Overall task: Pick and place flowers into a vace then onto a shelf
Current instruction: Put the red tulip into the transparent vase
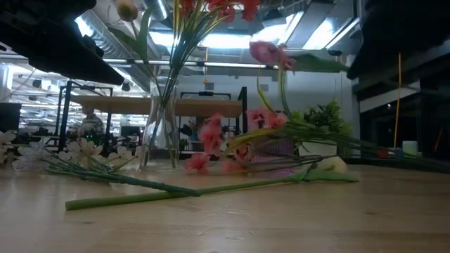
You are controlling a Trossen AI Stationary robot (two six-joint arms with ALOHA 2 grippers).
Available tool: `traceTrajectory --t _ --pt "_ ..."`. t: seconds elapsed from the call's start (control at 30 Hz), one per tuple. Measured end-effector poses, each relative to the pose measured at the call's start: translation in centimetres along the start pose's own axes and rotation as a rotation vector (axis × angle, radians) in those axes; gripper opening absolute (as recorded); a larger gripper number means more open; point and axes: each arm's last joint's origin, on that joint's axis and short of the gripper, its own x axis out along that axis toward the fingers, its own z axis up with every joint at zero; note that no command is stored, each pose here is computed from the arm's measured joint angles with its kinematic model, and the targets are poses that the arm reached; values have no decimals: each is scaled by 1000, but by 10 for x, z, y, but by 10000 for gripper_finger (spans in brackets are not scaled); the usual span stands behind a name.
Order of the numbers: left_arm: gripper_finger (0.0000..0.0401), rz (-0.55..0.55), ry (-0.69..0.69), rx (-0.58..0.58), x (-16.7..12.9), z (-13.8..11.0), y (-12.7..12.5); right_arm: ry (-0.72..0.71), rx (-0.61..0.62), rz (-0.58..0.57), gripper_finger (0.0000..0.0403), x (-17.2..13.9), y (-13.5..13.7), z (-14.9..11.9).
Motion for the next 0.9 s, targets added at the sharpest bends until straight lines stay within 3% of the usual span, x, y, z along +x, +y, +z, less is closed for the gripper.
traceTrajectory --t 0.7,0.9 --pt "8 3 -2 -1 0 0 0 158 67 -10 0 62 9 -38" --pt "8 2 -1 0 0 0 0 295 70 23 0 71 9 -49"
